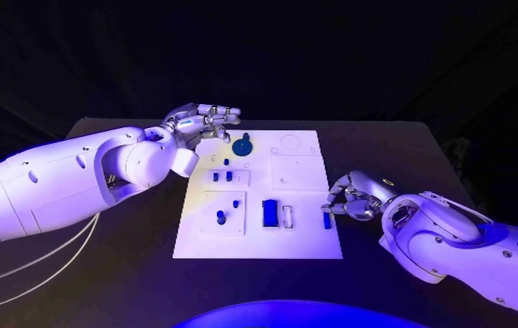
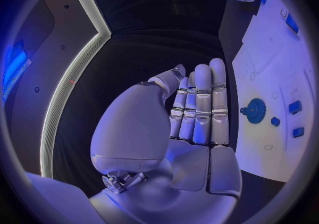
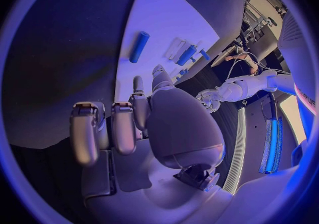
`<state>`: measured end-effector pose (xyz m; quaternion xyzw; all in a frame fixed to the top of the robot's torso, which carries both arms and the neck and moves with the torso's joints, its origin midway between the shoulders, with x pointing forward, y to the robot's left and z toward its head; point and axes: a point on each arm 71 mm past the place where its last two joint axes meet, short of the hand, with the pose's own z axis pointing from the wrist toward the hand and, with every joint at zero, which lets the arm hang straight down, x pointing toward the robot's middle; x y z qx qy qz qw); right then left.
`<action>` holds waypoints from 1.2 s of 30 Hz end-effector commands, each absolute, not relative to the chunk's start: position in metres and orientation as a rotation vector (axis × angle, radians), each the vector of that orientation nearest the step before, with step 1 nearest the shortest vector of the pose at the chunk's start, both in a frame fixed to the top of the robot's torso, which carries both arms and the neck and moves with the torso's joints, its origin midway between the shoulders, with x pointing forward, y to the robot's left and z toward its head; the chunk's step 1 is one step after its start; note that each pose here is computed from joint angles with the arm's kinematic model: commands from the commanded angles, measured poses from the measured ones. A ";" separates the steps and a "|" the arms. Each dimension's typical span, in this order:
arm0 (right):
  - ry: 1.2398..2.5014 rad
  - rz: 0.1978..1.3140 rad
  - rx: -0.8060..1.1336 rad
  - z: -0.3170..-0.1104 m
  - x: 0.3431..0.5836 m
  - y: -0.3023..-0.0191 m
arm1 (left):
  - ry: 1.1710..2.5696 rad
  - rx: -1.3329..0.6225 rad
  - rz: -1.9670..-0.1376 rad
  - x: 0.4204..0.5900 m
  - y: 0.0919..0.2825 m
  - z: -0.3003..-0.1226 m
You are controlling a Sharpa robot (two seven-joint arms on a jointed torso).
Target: Assemble the parts on the task board
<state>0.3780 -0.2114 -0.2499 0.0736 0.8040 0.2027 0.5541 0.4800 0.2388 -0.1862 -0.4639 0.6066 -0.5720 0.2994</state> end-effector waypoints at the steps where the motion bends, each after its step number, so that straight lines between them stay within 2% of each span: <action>1: 1.857 0.452 0.128 -0.248 0.376 -0.214 | 1.614 -1.228 -1.540 0.479 0.237 -0.185; 10: 1.896 0.394 0.144 -0.261 0.372 -0.217 | 1.617 -1.227 -1.542 0.479 0.236 -0.186; 36: 1.983 0.378 0.117 -0.285 0.372 -0.201 | 1.621 -1.228 -1.542 0.479 0.237 -0.186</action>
